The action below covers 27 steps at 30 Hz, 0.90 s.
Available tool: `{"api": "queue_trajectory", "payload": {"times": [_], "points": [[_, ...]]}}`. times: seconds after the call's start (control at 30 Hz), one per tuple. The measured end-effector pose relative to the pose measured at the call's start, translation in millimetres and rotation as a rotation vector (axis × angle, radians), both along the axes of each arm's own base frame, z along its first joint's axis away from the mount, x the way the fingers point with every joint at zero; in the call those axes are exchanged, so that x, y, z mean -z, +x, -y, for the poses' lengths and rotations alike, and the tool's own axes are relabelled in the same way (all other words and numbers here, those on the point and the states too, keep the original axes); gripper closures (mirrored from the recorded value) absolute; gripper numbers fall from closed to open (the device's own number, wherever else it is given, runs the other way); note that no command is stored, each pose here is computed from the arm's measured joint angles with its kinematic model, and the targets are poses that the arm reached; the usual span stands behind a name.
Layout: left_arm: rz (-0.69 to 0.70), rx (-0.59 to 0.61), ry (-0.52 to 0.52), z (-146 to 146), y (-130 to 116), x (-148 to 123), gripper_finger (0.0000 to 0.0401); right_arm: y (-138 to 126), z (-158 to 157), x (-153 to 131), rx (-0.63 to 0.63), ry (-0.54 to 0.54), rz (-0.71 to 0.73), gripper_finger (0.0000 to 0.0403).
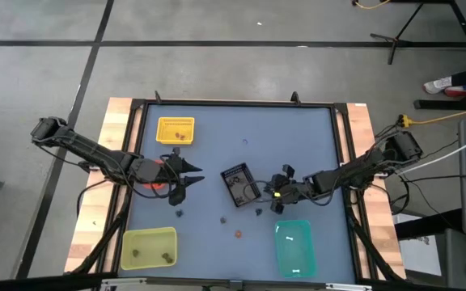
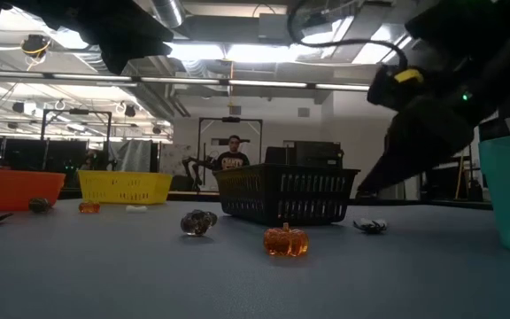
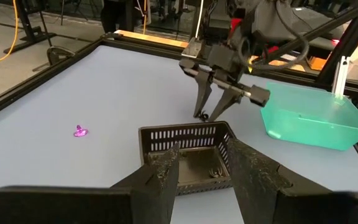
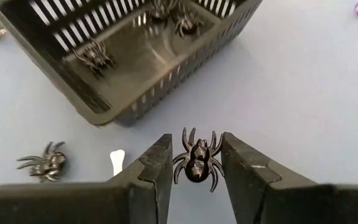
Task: Sort Halloween decoration
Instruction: Put the black spider toy into the black bin
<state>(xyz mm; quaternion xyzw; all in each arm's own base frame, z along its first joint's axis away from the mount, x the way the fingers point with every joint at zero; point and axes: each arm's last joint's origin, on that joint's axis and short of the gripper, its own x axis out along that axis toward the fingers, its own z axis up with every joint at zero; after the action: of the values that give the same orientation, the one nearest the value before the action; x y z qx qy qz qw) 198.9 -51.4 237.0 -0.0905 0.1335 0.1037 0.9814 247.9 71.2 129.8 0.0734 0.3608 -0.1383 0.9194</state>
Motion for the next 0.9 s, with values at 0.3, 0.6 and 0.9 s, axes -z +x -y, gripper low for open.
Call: {"api": "queue_trajectory", "payload": {"times": [0.3,0.6,0.9], "points": [[0.000,0.000,0.000,0,0,0,0.0280,-5,2,-32,-0.064,-0.042,0.107,0.0283],[-0.001,0.002,0.006,0,0,0,0.0280,4,-4,-46,-0.257,-0.071,0.237,0.0283],[0.001,0.001,0.006,0,0,0,0.0280,15,-8,-42,-0.311,-0.139,0.307,0.0283]]}}
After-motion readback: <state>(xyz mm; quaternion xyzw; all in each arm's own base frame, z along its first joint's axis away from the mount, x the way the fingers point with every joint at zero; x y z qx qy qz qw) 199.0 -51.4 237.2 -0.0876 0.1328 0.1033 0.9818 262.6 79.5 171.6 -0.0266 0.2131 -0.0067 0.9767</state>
